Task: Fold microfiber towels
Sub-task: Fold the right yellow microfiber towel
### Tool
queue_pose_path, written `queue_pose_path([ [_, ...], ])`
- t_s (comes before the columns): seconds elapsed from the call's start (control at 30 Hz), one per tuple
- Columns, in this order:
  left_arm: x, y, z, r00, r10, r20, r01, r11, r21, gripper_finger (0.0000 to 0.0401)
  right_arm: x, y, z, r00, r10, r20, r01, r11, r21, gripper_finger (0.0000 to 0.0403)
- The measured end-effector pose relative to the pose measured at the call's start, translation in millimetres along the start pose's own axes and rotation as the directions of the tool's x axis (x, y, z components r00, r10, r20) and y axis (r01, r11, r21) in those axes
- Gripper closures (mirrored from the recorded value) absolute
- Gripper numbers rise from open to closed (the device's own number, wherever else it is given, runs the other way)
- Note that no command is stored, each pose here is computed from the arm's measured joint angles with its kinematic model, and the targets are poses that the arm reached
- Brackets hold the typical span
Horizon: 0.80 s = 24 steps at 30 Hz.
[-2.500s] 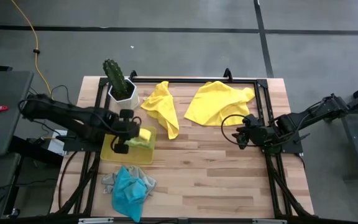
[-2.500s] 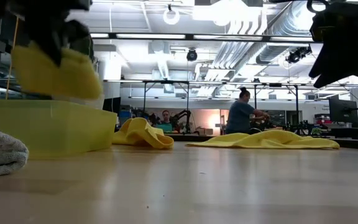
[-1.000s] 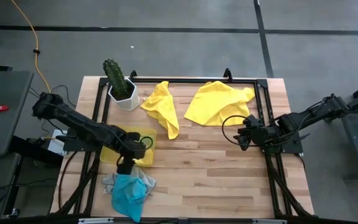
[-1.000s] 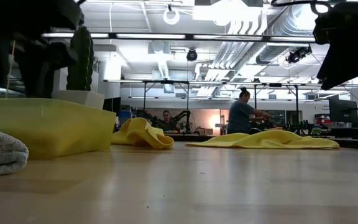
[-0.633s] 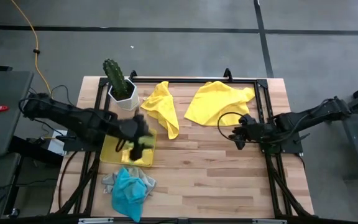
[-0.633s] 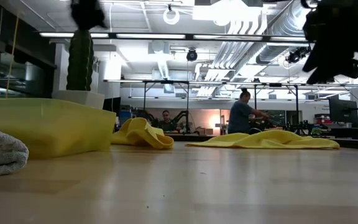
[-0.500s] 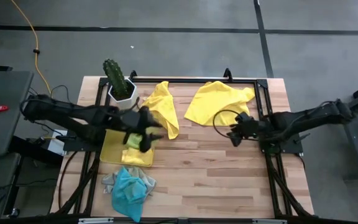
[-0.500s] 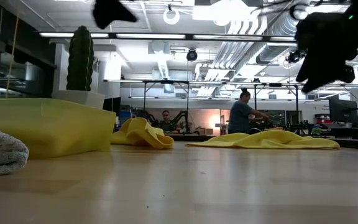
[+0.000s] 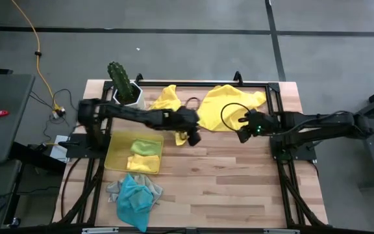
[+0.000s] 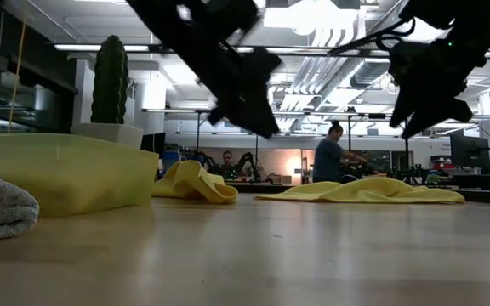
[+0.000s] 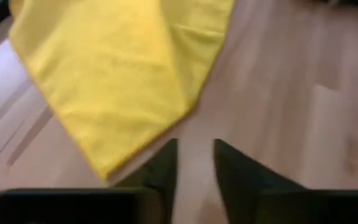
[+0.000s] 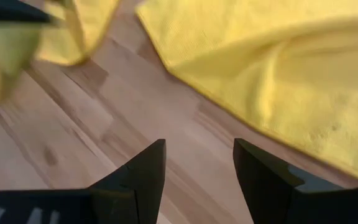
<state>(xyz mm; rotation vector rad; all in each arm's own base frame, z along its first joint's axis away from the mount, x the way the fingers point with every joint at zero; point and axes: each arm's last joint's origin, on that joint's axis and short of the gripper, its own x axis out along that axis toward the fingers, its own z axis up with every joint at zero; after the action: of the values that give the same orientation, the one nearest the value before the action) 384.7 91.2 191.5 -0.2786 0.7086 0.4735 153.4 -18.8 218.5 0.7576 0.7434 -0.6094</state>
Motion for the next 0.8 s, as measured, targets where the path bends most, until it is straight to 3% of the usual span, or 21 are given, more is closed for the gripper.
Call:
queue_pose_path([
  [0.1, 33.1, 5.0, 2.5, 0.998, 0.035, -0.058, -0.036, 0.999, -0.011, 0.0388, -5.5, 0.2, 2.5, 0.998, 0.024, 0.051, -0.027, 0.999, 0.042, 0.0224],
  [0.3, 72.9, 15.8, -2.6, 0.977, 0.108, -0.185, -0.121, 0.991, -0.062, 0.0398, -12.4, 0.6, 6.1, 0.99, 0.042, 0.136, -0.06, 0.99, 0.127, 0.0224],
  [0.5, 77.5, 20.8, -3.6, 0.958, 0.229, -0.173, -0.249, 0.963, -0.105, 0.04, -13.1, 3.2, 8.6, 0.984, 0.067, 0.163, -0.089, 0.987, 0.134, 0.0224],
  [0.8, 89.0, 9.0, -23.8, 0.945, 0.177, -0.276, -0.211, 0.972, -0.1, 0.0401, -13.1, 3.2, 8.2, 0.985, 0.072, 0.155, -0.094, 0.986, 0.138, 0.0224],
])
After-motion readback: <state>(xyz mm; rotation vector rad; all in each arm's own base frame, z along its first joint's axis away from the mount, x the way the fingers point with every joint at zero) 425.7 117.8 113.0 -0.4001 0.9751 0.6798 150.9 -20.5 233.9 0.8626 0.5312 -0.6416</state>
